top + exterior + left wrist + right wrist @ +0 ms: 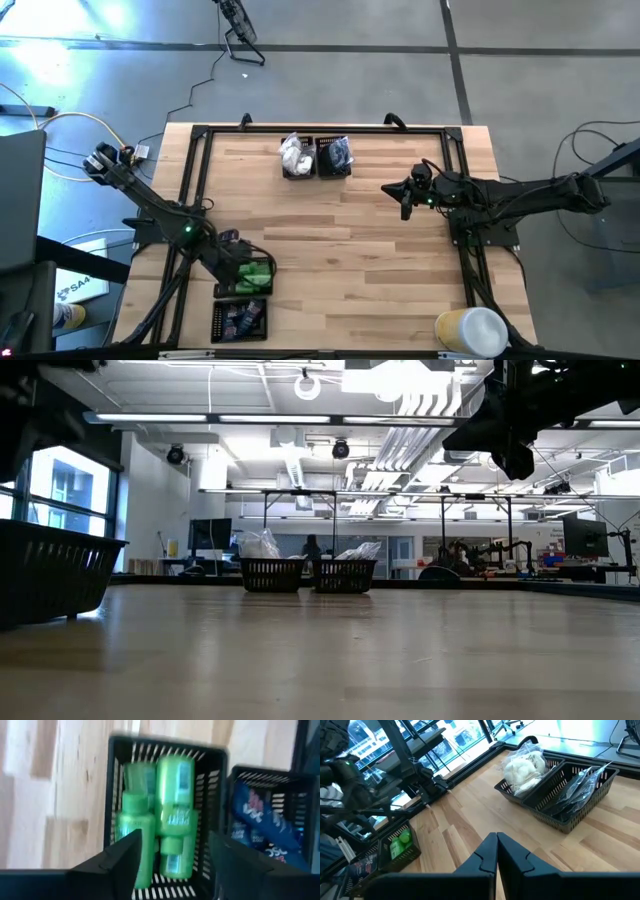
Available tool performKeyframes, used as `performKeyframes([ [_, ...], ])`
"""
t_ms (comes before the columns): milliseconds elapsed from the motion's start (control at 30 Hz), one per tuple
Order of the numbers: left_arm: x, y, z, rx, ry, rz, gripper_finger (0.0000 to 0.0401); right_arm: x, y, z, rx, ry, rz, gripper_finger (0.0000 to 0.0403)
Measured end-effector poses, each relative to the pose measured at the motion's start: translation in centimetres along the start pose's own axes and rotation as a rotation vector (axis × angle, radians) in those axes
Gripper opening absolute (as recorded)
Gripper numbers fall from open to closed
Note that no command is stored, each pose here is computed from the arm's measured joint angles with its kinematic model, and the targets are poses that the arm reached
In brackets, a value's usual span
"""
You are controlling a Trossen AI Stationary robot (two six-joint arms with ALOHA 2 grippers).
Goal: Pick & Place Travel size toiletries
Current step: Return to Home Position
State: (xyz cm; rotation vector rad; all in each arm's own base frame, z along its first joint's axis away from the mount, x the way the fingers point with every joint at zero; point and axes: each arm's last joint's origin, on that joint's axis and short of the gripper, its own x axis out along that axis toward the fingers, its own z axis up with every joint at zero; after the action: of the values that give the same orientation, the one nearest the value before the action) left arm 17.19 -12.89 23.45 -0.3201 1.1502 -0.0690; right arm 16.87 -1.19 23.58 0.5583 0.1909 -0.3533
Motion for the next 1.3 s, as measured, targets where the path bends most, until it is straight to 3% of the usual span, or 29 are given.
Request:
performKeyframes([
  [233,-2.4,-0.7,2.8,0.150,-0.178,0.043,0.0131,0.0,0.0,0.0,-0.007,0.000,-0.001,0.0003],
  [433,-3.3,1.1,5.8,0.197,-0.297,0.124,0.0055,0.0,0.0,0.0,-0.023,-0.001,0.000,0.0003],
  [600,-4.0,2.6,8.8,0.249,-0.473,0.141,0.0007,0.0,0.0,0.0,-0.023,-0.001,0.000,0.0003],
  [900,-5.7,5.5,12.6,0.275,-0.726,0.149,0.0010,0.0,0.0,0.0,-0.018,-0.002,-0.001,0.0003],
  [1100,-5.8,7.0,12.9,0.243,-0.699,0.126,0.0010,0.0,0.0,0.0,0.004,-0.001,-0.006,0.0003],
  [1300,-5.8,7.0,12.8,0.247,-0.685,0.127,0.0010,0.0,-0.3,-0.3,-0.010,0.031,-0.030,0.0003],
])
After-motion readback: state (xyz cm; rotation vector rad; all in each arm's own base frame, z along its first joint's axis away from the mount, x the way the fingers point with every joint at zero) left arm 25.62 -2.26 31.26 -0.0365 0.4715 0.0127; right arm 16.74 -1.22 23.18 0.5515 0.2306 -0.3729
